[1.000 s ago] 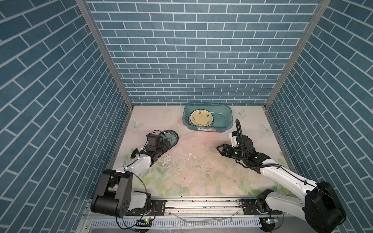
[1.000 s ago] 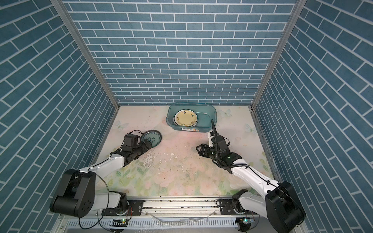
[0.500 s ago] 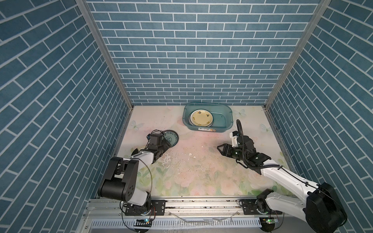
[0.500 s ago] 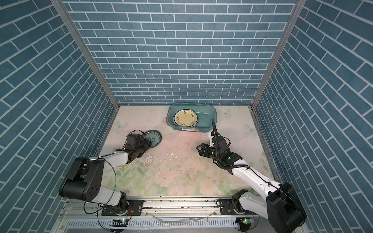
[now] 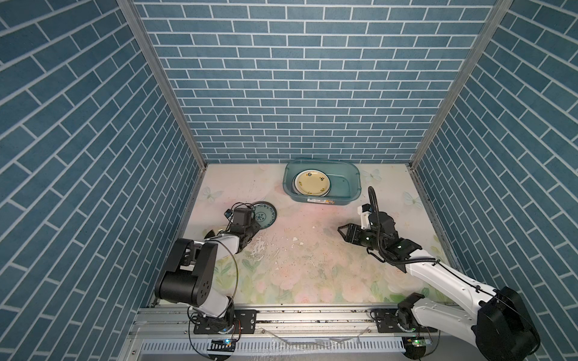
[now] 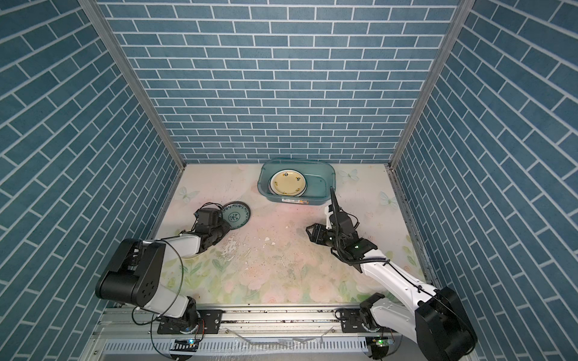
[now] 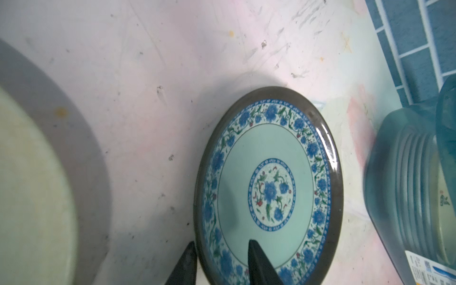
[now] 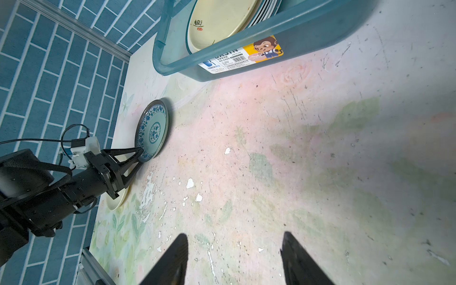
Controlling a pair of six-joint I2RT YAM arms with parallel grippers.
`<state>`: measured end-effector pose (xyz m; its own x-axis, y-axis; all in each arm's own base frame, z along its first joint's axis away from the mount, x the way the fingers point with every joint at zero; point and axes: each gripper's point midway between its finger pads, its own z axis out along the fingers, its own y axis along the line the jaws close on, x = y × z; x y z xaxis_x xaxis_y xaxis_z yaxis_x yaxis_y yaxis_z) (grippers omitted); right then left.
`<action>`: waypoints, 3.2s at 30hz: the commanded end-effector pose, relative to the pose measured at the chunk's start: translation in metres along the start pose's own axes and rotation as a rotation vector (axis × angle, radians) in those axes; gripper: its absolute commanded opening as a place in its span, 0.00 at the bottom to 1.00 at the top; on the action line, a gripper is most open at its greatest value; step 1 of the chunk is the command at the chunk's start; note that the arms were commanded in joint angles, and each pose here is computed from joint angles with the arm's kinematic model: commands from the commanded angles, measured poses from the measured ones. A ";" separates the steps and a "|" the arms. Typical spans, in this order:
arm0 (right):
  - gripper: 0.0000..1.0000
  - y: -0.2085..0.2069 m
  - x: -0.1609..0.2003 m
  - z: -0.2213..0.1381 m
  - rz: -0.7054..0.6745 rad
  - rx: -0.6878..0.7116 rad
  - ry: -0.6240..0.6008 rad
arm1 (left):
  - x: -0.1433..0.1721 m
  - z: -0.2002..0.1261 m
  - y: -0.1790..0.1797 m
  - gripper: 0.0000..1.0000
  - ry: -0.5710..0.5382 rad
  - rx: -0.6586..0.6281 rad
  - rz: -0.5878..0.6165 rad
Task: Place the plates into the plastic bin on the countertop
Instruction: Pick up the plate from the middle-left of the table, then place the plate in the plastic bin.
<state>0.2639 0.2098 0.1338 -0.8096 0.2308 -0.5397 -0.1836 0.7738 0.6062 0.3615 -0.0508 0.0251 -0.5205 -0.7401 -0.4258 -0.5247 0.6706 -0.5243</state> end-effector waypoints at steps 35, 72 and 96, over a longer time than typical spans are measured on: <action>0.61 -0.002 -0.008 -0.008 0.018 0.031 -0.027 | -0.032 -0.058 -0.019 0.00 -0.093 0.060 0.057; 0.61 0.072 -0.057 0.002 0.010 -0.211 -0.058 | 0.030 -0.132 -0.135 0.00 0.042 0.441 0.203; 0.59 0.066 -0.053 0.033 0.038 -0.190 -0.002 | 0.084 -0.138 -0.197 0.00 0.166 0.617 0.233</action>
<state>0.3060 0.2613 0.1693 -0.8229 0.2314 -0.5190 -0.2521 0.6698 0.6984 0.3233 -0.2243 0.1690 -0.7100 -0.5143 -0.4810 0.0062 0.6785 -0.7346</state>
